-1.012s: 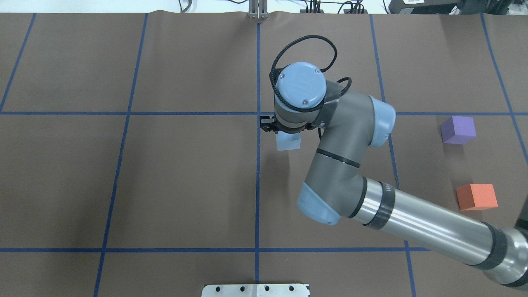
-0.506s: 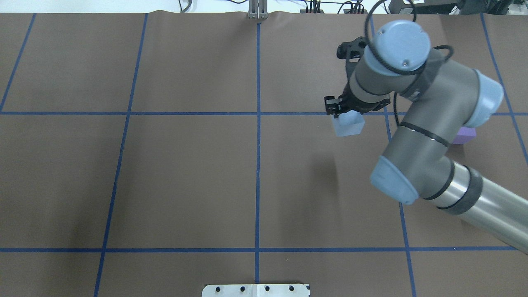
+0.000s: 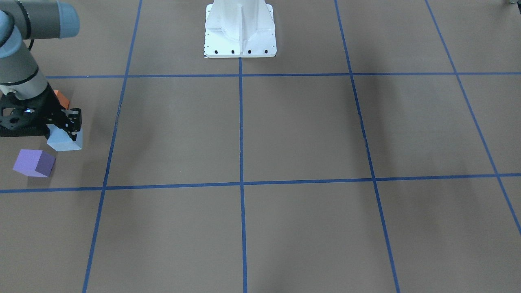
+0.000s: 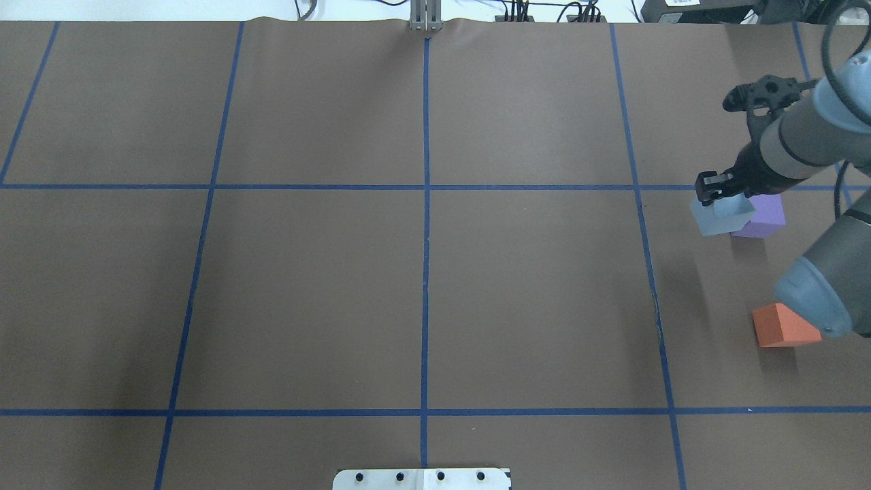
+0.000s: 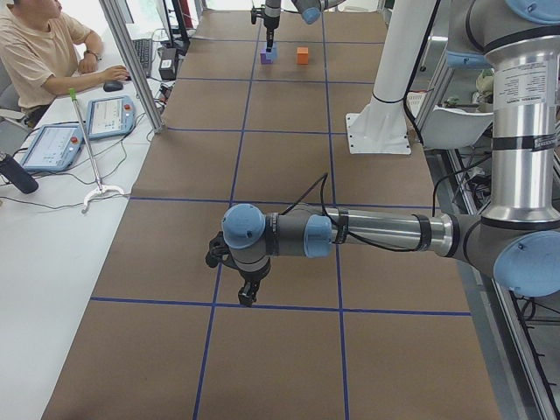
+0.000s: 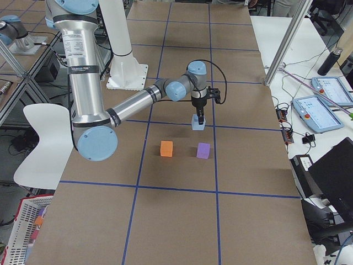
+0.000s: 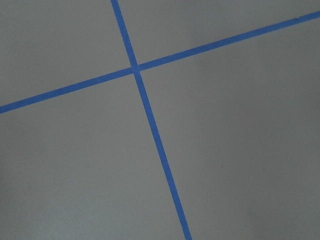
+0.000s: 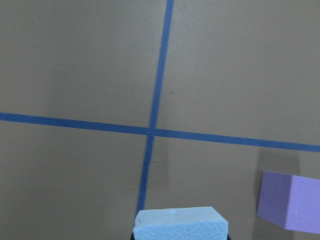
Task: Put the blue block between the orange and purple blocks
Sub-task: 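Lower the cube between the purple and orange cubes and open the right gripper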
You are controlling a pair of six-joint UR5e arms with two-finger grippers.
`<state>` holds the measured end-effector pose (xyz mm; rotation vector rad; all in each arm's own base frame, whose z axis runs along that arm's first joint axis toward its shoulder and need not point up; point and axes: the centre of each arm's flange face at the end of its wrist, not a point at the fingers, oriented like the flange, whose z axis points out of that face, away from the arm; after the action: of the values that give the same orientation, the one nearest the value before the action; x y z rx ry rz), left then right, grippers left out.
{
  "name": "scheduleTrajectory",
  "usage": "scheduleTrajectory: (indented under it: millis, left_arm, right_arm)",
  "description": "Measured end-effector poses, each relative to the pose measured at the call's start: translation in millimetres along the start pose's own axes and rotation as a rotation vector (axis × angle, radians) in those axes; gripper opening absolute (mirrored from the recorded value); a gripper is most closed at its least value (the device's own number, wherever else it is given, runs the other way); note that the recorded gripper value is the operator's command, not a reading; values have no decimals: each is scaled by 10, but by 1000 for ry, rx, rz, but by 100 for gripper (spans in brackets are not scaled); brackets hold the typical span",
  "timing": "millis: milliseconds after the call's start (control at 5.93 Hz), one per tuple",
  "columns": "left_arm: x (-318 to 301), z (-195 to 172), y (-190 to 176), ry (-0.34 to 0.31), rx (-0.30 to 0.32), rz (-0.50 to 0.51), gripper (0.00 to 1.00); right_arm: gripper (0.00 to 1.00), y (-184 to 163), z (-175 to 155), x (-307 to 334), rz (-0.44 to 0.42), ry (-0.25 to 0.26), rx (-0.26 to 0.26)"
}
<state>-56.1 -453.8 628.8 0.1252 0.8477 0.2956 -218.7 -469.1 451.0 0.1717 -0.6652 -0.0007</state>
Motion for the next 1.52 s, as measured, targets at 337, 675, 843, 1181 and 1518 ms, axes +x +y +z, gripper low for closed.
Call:
scheduleTrajectory:
  millis: [337, 675, 843, 1181, 1518]
  left_arm:
    - [9, -5, -14, 0, 2, 4, 100]
    - [27, -23, -24, -1, 6, 8, 100]
    - [30, -25, -25, -1, 6, 9, 100]
    - [34, -29, -29, -1, 7, 10, 100]
    - [47, -41, -37, -1, 10, 13, 100]
  right_arm:
    - [0, 322, 187, 549, 51, -3, -26]
    - [24, 369, 331, 660, 173, -34, 0]
    - [48, 364, 488, 736, 190, -60, 22]
    - [79, 379, 638, 816, 189, -80, 38]
    - [99, 453, 676, 838, 184, -75, 31]
